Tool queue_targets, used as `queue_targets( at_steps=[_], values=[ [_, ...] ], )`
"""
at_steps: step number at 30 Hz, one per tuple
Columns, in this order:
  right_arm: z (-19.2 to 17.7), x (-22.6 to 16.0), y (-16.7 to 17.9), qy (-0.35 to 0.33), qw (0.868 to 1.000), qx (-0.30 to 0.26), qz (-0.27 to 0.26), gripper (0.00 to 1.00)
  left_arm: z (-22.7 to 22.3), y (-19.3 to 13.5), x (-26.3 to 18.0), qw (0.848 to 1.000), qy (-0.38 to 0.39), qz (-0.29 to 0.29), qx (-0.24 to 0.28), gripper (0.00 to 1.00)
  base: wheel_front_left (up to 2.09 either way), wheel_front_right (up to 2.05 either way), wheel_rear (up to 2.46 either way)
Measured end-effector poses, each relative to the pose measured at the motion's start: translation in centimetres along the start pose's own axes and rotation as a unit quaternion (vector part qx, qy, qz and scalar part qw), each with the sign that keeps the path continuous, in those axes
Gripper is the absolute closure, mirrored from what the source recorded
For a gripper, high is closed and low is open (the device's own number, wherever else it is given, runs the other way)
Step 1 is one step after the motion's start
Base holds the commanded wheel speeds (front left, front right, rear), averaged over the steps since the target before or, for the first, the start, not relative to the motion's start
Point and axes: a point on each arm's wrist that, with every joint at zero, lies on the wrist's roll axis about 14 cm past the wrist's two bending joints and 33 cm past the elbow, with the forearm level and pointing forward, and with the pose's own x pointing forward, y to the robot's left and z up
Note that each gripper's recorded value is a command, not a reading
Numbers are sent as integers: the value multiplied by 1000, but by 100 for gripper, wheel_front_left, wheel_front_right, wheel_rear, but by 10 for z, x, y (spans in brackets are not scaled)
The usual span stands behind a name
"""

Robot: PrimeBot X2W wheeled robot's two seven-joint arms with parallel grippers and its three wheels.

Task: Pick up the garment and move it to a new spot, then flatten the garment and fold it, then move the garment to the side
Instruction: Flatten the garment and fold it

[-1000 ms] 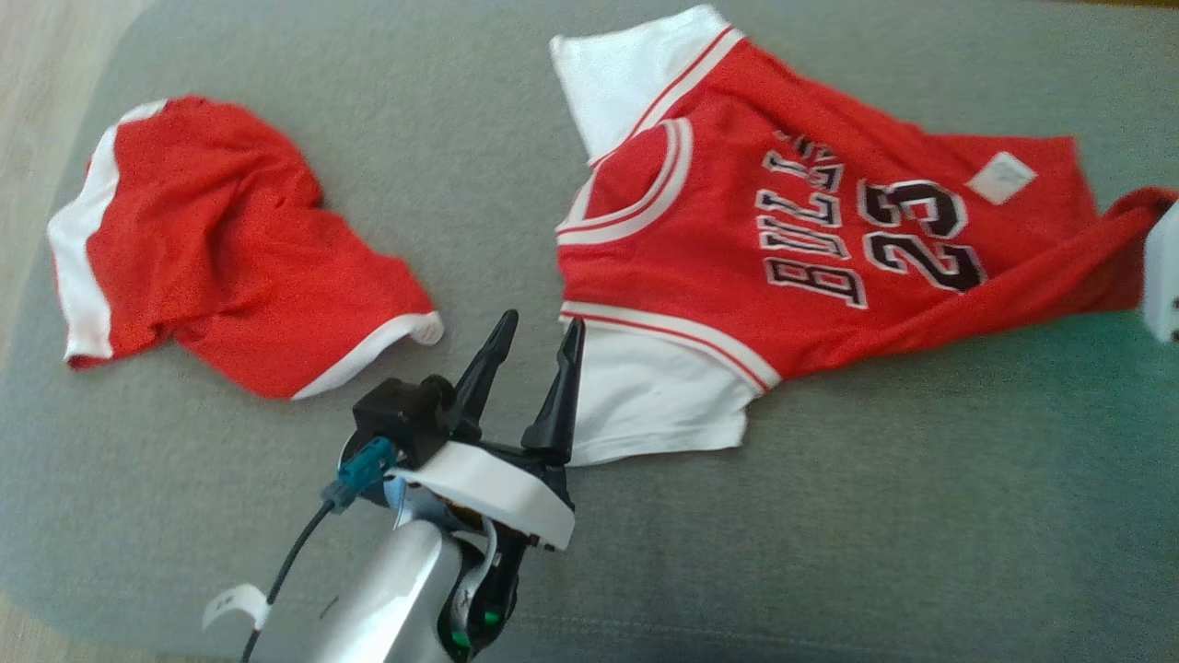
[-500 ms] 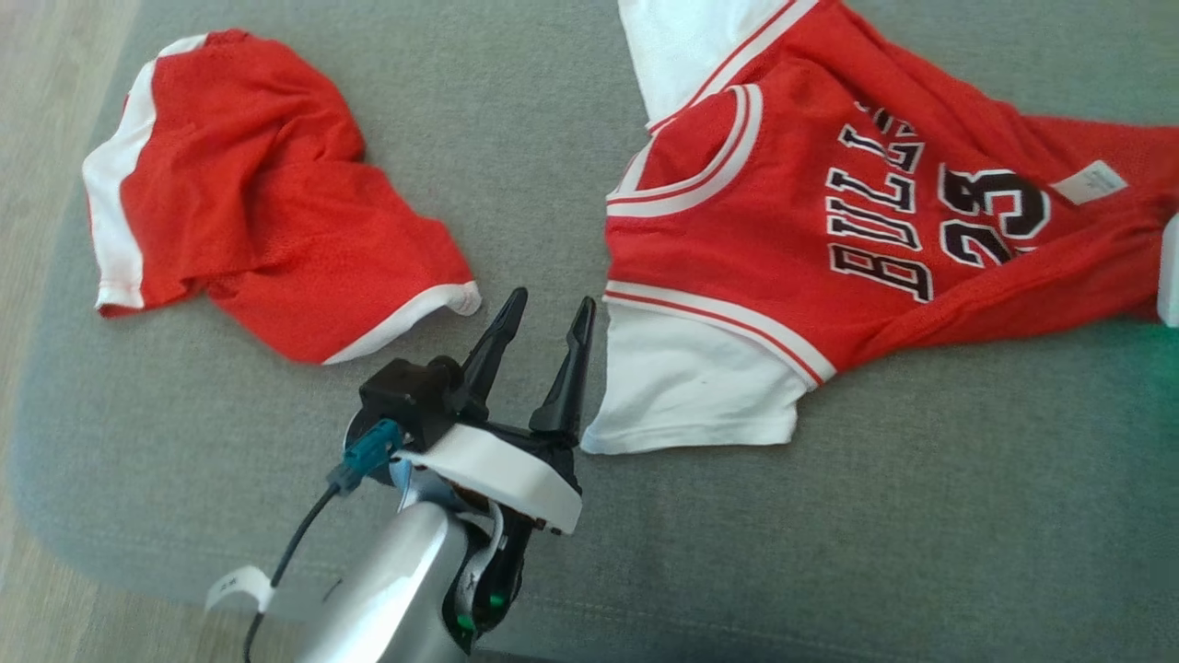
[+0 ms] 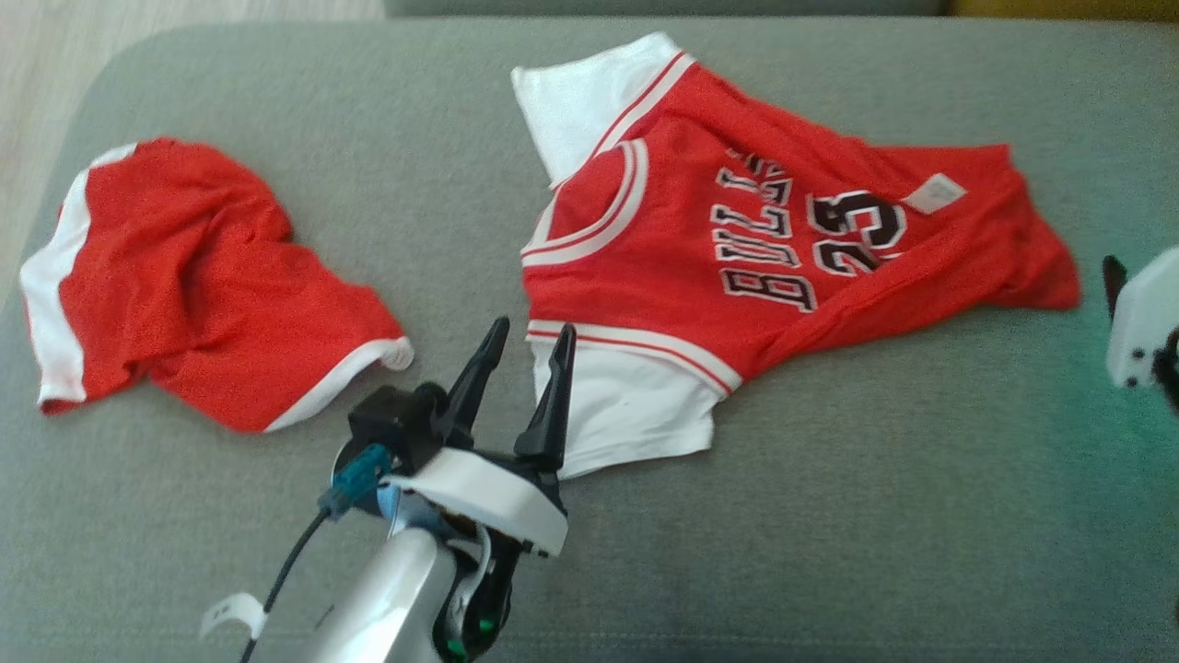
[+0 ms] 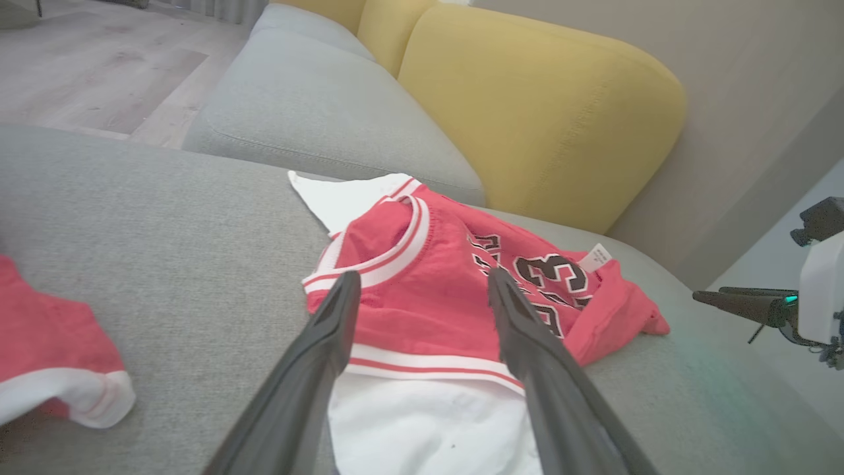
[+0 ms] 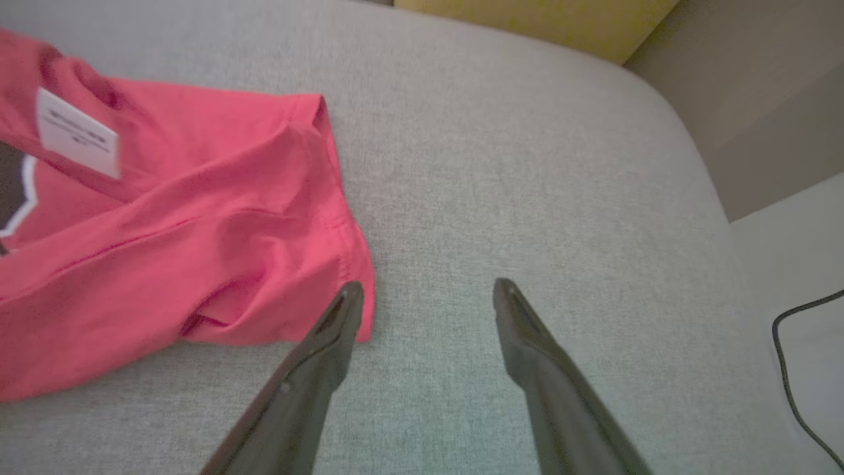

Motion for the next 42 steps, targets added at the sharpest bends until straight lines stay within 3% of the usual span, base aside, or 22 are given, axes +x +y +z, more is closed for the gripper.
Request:
queue_targets(
  at_steps=[4,9,17,24,30,42],
  values=[
    [-2,-26,2,-71,996,46,9,0,0,-10,-6,1000,-1,-7,-1,0,0,0,0],
    [-3,-62,23,-170,978,114,34,0,-3,-17,-13,1000,3,-14,-2,0,0,0,0],
    [-19,-97,35,-242,954,176,33,0,-23,-21,-26,999,33,-20,-3,0,0,0,0],
    [-16,-104,39,-262,946,187,35,0,-52,-19,-34,997,79,-21,9,0,0,0,0],
    [-15,-105,39,-267,944,189,34,0,-93,7,-50,987,153,28,49,0,0,0,0],
    [-24,-103,38,-263,944,196,27,0,-115,16,-35,973,210,33,87,0,0,0,0]
  ],
)
